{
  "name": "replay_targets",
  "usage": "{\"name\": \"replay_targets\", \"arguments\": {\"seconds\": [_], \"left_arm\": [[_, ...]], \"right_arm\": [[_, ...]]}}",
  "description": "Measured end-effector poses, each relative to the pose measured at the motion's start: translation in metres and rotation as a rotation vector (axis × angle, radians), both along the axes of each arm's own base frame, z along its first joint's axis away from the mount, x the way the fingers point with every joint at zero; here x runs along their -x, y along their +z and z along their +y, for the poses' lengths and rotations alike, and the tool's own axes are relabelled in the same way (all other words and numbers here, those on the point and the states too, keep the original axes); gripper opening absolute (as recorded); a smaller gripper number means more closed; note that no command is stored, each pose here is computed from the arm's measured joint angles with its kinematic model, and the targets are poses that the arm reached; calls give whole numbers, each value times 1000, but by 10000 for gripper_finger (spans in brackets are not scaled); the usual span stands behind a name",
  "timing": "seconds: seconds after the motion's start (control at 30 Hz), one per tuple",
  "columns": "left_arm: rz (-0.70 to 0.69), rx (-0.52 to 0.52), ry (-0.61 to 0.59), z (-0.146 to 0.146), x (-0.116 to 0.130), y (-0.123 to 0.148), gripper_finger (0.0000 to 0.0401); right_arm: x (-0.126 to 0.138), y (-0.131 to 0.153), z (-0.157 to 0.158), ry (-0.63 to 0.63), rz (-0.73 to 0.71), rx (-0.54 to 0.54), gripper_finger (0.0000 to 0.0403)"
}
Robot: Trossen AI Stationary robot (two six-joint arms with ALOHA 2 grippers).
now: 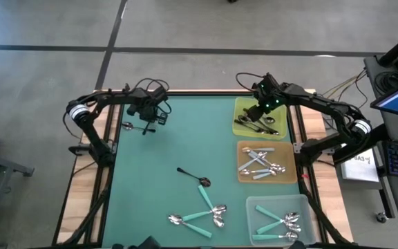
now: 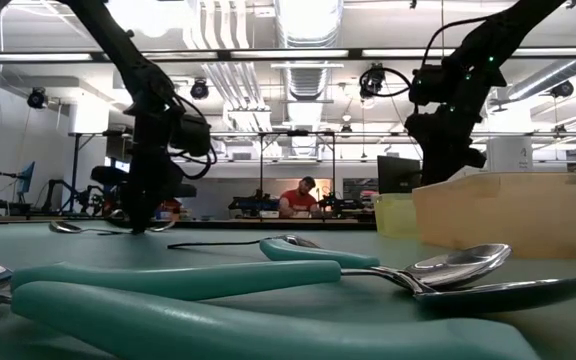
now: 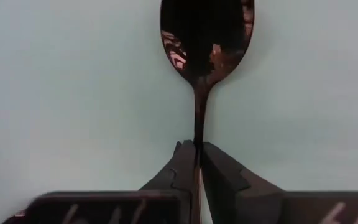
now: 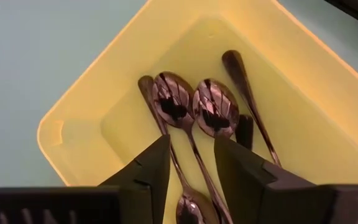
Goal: Sort silverware by color (type)
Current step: Put the black spoon into the yellow bin
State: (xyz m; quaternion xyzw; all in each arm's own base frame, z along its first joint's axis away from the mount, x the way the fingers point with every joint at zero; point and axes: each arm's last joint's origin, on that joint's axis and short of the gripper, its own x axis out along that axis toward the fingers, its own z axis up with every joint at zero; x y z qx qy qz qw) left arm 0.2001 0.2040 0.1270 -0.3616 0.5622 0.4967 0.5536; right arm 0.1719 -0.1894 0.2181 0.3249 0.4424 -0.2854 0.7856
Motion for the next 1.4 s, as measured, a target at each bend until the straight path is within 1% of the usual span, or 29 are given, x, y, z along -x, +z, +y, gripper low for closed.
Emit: {"name": "replay_targets", "arguments": {"seconds": [0.1, 0.2, 0.27, 0.37, 0.5, 0.6, 0.7, 0.77, 0.83, 0.93, 1.03, 1.1, 1.23, 1.4], "left_arm": [[-37, -23, -1, 6, -6, 10, 3], [-166, -111, -36, 15, -23, 25, 2], [-292, -116, -73, 15, -32, 39, 1], [-515, -175, -131, 17, -52, 53, 1], [-812, -274, -212, 9, -83, 77, 1], [-963, -316, -256, -4, -104, 89, 1], [-1067, -357, -243, -20, -121, 98, 0], [-1096, -378, -203, -30, -128, 101, 0], [-1116, -396, -123, -37, -133, 103, 0], [-1146, -421, 0, -47, -139, 105, 0], [-1168, -431, 79, -55, -142, 106, 0], [-1172, -439, 100, -59, -145, 106, 0], [-1190, -451, 99, -64, -150, 113, 0], [-1188, -484, 104, -65, -153, 118, 0]], "right_arm": [[0, 0, 0, 1, -2, 2, 110], [-1, 1, -1, -5, -14, 12, 106], [-2, 2, -2, -6, -25, 25, 104], [-4, 3, -4, -21, -46, 36, 103], [-6, 4, -5, -62, -84, 22, 102], [-14, 5, -3, -46, -199, -15, 102], [-29, 6, 1, 14, -405, -75, 102], [-39, 9, 4, 32, -515, -87, 102], [-47, 13, 7, 40, -583, -69, 102], [-58, 19, 11, 71, -654, -40, 106], [-70, 19, 16, 98, -699, -40, 123], [-79, 18, 18, 110, -724, -48, 138], [-96, 14, 20, 138, -719, -67, 163], [-112, 10, 18, 157, -700, -60, 171]]}}
